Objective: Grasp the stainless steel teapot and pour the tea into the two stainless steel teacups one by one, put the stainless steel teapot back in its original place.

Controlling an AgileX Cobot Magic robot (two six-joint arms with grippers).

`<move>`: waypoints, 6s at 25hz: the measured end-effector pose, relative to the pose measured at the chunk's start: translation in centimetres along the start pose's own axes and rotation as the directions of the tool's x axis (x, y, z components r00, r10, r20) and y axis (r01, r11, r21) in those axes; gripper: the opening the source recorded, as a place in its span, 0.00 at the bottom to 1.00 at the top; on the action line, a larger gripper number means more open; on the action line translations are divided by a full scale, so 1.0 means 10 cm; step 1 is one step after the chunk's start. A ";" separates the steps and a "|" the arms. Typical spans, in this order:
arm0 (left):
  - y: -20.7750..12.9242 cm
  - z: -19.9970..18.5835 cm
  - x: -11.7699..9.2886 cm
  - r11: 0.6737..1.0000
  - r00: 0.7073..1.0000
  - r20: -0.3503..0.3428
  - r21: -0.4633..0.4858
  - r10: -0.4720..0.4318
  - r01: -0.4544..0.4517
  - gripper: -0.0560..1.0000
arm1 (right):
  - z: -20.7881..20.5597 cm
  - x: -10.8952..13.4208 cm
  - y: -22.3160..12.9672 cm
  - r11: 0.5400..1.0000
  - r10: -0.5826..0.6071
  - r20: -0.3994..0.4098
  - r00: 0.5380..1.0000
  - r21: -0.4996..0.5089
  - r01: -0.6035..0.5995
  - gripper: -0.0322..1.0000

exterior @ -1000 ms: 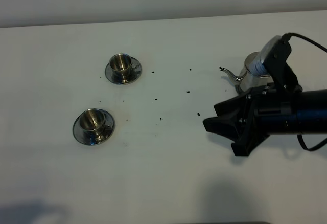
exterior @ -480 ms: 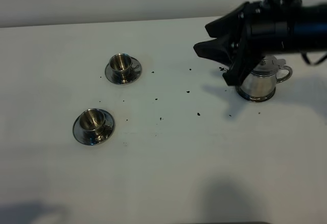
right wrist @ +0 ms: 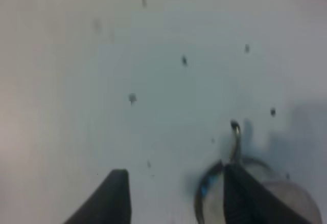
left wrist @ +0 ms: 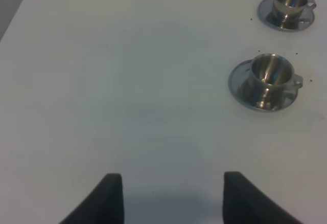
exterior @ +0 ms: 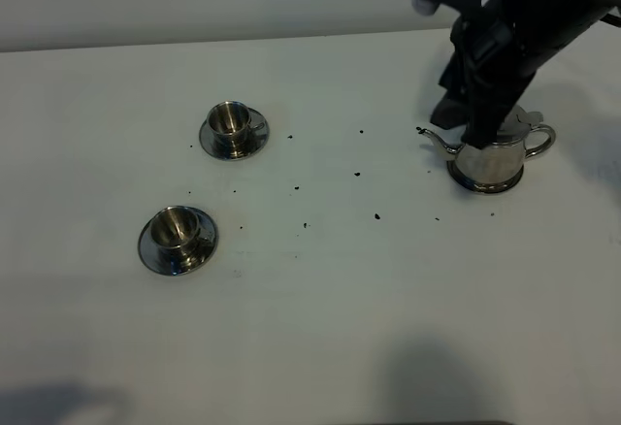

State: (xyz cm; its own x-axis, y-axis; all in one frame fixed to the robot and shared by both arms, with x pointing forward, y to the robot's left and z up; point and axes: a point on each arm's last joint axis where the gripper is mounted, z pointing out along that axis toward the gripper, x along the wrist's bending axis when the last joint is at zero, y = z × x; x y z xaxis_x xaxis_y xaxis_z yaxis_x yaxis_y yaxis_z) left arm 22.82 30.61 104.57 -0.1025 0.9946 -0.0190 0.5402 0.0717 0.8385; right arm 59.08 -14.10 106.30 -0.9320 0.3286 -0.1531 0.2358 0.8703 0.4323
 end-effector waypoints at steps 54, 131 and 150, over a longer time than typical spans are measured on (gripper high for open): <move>0.00 0.00 0.00 1.000 1.000 0.000 0.000 -0.002 0.002 0.50 | 0.80 -0.80 -1.29 0.986 0.063 -0.116 0.991 0.163 -0.043 0.60; 0.00 0.00 0.00 1.000 1.000 0.000 0.000 -0.002 0.002 0.50 | 1.06 -0.73 -1.17 0.902 0.309 -0.007 0.951 0.320 -0.290 0.21; 0.00 0.00 0.00 1.000 1.000 0.000 0.000 -0.001 0.001 0.50 | 0.77 -0.76 -0.35 0.946 0.212 0.037 0.977 0.243 -0.214 0.21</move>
State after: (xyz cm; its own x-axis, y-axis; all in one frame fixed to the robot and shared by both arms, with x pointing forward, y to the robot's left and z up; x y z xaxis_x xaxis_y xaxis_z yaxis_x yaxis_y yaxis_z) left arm 22.82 30.61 104.57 -0.1030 0.9945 -0.0199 0.5401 0.0727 0.8385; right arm 67.41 -16.83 99.13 -0.8503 0.5185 -0.0904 0.4896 0.8422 0.2259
